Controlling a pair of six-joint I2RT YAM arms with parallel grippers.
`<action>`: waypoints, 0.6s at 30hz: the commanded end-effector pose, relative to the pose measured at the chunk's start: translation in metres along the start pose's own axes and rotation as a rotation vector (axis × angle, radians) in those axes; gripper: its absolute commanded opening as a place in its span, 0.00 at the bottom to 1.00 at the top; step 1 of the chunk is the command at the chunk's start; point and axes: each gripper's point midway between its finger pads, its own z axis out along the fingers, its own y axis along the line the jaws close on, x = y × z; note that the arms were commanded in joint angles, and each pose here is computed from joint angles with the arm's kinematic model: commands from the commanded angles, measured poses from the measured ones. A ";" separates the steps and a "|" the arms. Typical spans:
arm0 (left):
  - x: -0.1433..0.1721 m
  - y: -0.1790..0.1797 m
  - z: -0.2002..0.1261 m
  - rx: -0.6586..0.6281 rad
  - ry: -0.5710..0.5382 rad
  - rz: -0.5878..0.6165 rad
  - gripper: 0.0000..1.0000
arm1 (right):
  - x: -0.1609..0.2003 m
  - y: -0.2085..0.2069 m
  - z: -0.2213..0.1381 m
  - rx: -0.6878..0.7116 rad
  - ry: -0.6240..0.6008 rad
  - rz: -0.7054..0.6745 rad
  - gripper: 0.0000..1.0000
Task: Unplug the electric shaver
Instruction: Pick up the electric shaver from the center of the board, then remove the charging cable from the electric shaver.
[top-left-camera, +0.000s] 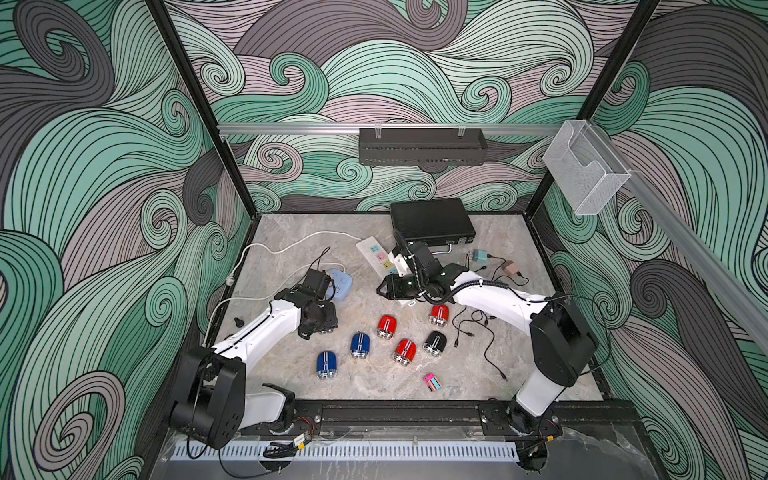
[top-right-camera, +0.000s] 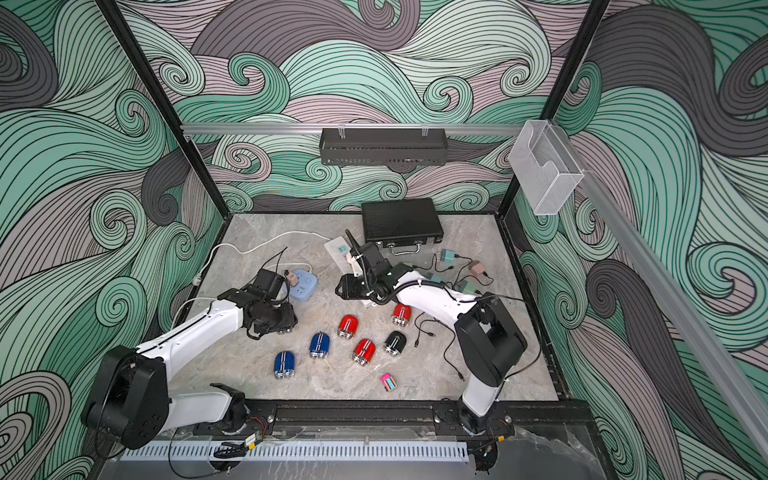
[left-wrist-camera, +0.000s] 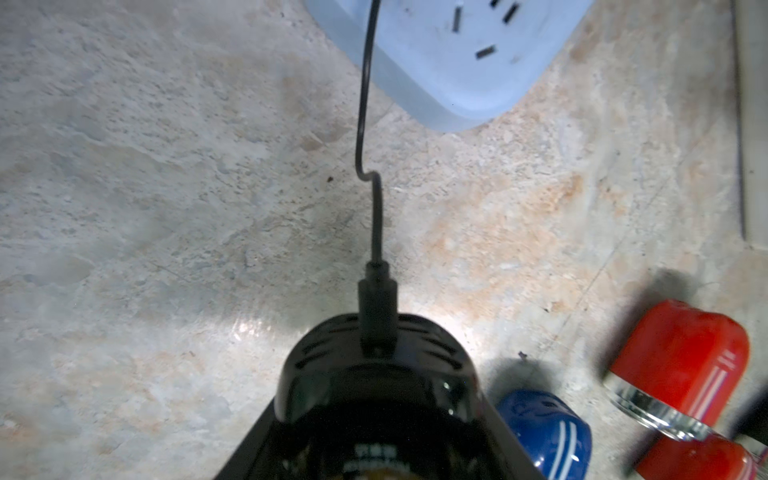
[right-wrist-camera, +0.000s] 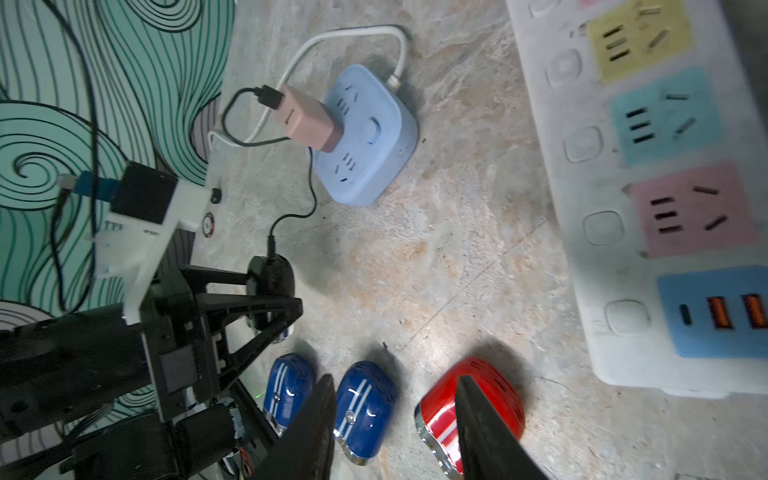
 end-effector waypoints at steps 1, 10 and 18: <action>-0.006 -0.020 -0.008 0.095 -0.029 0.038 0.20 | -0.011 0.028 0.004 -0.115 -0.004 0.005 0.47; -0.004 -0.039 -0.015 0.206 -0.030 0.051 0.20 | 0.000 0.055 0.035 -0.221 0.076 0.006 0.47; 0.007 -0.036 -0.020 0.236 -0.057 0.045 0.18 | 0.003 0.069 0.059 -0.266 0.109 0.013 0.47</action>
